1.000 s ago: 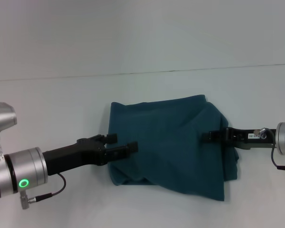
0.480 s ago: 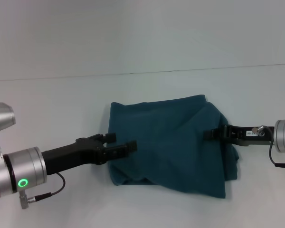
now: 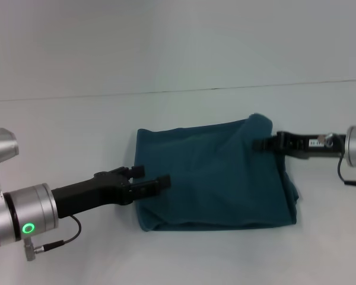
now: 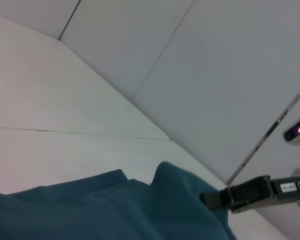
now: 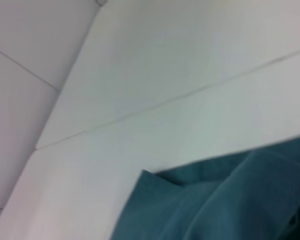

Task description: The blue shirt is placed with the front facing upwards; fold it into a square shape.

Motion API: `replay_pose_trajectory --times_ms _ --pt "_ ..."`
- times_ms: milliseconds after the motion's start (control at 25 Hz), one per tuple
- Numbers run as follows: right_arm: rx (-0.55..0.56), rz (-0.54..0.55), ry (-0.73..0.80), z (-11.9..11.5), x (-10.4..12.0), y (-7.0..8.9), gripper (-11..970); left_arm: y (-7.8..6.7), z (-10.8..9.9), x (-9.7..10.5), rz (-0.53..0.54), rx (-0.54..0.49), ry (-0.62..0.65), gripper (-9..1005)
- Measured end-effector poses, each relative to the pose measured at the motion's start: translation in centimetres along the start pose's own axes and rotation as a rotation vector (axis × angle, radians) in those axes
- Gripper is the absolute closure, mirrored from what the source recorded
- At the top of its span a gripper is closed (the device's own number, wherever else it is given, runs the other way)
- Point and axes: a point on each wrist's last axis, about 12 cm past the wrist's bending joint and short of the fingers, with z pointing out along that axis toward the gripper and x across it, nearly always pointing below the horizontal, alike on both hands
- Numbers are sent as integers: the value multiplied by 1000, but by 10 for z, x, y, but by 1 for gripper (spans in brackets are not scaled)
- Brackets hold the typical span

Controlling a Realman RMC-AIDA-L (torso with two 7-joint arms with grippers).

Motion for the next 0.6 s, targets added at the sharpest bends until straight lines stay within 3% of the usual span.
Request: replay_pose_trajectory --times_ms 240,600 --pt "-13 -38 -14 -7 -21 10 901 0 0 0 -8 0 -4 46" --pt "3 -29 -17 -20 -26 5 896 2 -4 -1 -25 -5 -28 46"
